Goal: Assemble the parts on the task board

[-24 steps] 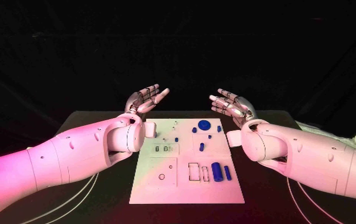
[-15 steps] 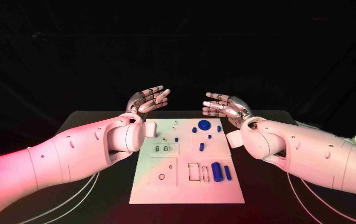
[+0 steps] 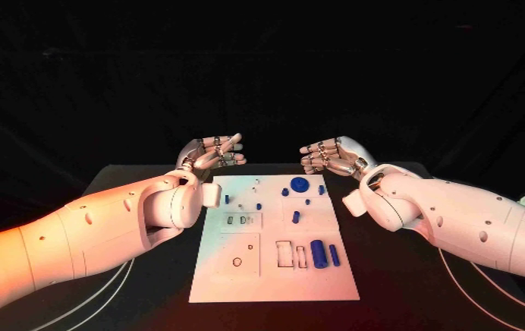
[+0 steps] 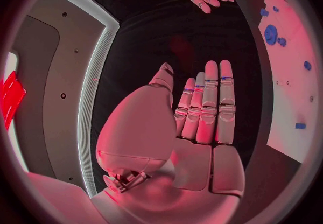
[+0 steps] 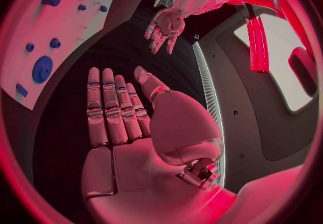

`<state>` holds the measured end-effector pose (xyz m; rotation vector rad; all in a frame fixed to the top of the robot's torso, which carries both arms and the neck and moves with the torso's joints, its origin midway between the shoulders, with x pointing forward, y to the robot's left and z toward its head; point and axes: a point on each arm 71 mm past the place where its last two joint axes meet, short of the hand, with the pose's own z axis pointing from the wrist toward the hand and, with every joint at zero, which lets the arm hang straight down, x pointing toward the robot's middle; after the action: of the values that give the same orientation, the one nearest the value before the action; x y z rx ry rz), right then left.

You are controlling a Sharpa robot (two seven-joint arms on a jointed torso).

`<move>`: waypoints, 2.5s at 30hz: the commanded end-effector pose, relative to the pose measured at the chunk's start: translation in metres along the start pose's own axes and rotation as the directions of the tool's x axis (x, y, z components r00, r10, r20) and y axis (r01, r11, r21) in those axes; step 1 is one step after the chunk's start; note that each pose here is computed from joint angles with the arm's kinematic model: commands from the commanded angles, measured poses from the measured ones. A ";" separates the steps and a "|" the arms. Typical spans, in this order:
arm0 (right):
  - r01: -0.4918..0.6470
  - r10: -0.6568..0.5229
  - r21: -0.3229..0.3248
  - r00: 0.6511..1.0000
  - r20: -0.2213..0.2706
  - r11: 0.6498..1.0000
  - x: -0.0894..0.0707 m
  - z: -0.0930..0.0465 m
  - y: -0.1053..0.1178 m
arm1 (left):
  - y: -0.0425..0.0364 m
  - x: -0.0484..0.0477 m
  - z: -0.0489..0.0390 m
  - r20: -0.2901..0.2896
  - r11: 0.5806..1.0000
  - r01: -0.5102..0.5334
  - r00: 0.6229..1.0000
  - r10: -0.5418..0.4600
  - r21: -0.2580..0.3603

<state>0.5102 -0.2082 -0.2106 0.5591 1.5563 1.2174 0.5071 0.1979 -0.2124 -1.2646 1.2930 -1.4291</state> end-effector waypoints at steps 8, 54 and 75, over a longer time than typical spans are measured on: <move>0.405 -0.406 -0.041 0.913 -0.045 0.914 -0.001 0.005 0.011 | -0.0066 0.0111 -0.0183 -0.092 0.998 0.046 0.995 -0.049 -0.033; 0.856 -0.843 -0.062 0.490 -0.221 0.514 0.008 0.041 0.028 | -0.0293 0.0377 -0.0586 -0.225 0.990 0.123 0.965 -0.135 -0.066; 0.856 -0.845 -0.072 0.486 -0.225 0.512 0.009 0.044 0.028 | -0.0317 0.0369 -0.0603 -0.231 0.990 0.124 0.963 -0.137 -0.068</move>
<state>0.5409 -0.1736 -0.1870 -0.3577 1.7162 0.4500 0.4441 0.1794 -0.1760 -1.2703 1.4278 -1.6593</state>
